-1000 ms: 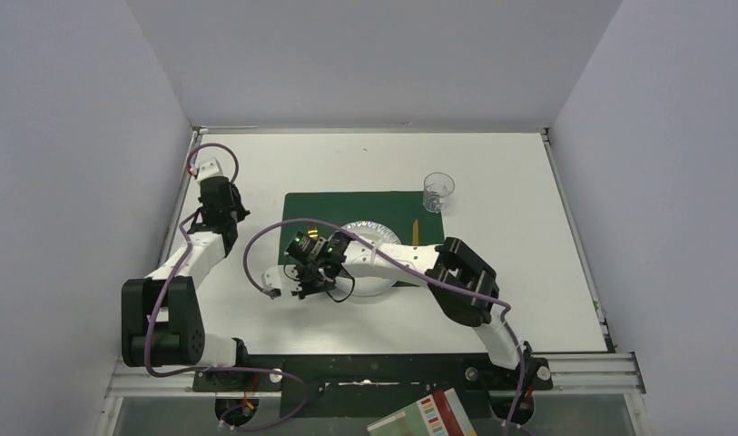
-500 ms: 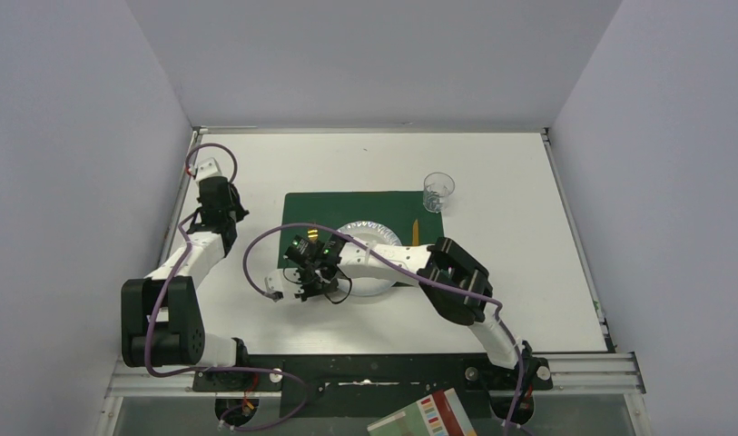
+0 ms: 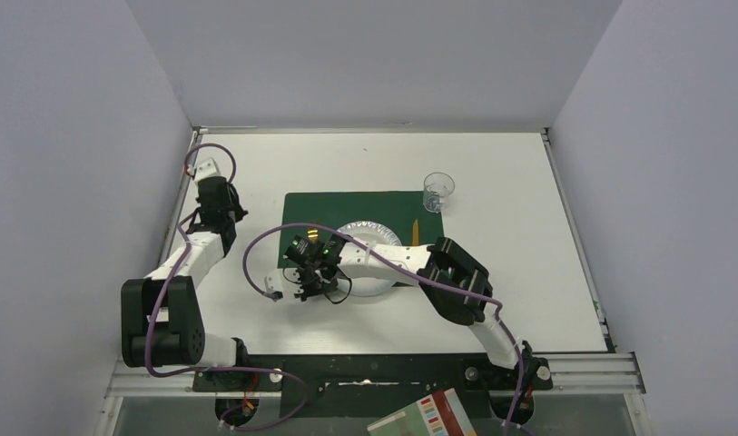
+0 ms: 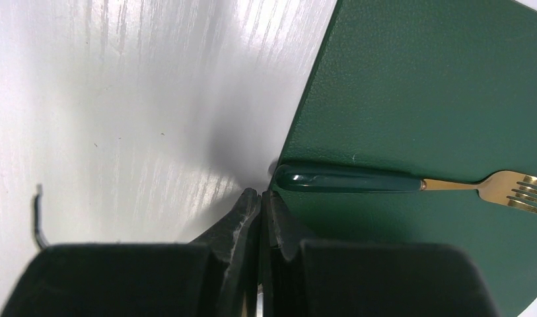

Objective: Set the dinner table for one person
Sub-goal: Adjust the fork on the napkin.

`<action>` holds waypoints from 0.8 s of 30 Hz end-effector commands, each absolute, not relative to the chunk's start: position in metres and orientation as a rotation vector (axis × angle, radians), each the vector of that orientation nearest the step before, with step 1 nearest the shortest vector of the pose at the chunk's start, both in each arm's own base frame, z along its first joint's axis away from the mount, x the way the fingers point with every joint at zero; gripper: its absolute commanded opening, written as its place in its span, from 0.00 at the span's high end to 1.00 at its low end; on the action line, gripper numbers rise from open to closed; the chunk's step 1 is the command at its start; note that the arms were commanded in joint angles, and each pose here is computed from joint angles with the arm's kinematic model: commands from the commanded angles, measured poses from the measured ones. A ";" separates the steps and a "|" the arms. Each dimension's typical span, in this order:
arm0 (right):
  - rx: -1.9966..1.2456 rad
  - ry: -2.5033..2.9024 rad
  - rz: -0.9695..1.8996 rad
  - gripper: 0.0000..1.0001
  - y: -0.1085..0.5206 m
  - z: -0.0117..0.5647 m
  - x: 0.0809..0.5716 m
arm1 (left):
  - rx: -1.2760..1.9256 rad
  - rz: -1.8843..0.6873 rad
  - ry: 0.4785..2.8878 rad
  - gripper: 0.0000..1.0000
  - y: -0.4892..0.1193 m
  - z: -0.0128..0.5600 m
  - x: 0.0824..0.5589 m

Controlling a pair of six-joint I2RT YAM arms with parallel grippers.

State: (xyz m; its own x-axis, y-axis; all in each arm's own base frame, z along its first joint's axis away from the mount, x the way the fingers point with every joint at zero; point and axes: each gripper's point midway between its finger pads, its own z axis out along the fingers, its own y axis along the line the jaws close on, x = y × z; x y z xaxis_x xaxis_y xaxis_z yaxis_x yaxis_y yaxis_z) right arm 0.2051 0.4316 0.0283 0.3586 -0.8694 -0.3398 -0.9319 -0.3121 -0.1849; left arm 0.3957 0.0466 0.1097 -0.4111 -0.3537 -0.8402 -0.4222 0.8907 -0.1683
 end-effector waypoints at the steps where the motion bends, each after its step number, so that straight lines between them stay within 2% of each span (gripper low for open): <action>1: -2.237 1.518 0.258 1.00 0.450 0.044 0.210 | -0.564 0.075 1.973 1.00 0.051 0.131 0.406; 24: -2.237 1.498 0.282 1.00 0.454 0.043 0.207 | -0.569 0.075 1.998 1.00 0.051 0.126 0.406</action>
